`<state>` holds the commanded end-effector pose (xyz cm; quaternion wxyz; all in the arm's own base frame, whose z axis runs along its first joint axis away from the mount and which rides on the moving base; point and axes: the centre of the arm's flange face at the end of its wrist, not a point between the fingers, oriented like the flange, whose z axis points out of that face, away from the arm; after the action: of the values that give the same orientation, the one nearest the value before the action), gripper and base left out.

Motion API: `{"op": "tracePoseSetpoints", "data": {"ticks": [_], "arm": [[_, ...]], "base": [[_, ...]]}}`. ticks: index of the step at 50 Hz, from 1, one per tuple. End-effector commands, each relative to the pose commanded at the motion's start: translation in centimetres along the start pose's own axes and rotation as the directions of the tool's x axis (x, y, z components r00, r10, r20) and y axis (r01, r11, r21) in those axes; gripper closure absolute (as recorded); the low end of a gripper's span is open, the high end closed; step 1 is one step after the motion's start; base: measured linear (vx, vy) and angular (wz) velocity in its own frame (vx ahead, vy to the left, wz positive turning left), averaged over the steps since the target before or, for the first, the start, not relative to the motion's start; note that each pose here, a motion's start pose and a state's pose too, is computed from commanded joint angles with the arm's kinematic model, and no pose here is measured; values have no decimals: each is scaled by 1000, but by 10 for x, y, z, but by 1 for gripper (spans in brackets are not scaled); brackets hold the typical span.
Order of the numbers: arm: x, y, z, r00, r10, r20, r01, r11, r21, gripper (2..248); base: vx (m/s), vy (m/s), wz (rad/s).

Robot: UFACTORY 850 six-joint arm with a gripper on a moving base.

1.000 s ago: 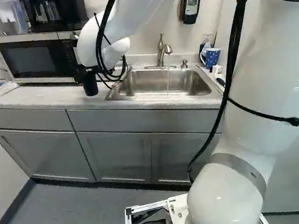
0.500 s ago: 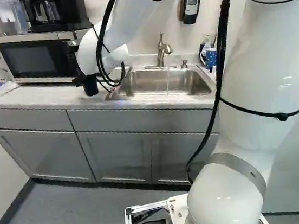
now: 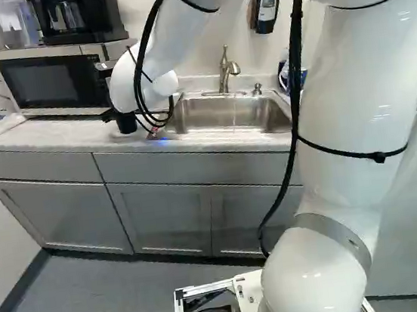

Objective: Rinse the cup and place it in the tray

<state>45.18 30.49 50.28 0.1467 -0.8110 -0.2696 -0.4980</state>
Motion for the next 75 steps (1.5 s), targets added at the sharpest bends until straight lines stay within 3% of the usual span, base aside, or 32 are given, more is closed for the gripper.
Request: {"op": "tracePoseSetpoints", "data": {"ticks": [25, 56, 75], "arm": [[-1, -12, -10, 993, -7, -117, 9, 1000, 19, 3], [-21, -13, -4, 996, -7, -84, 9, 1000, 21, 3], [-37, -10, -1, 993, -3, -116, 5, 1000, 18, 3]], "base": [[0, 0, 0], [0, 0, 0], [0, 0, 0]]}}
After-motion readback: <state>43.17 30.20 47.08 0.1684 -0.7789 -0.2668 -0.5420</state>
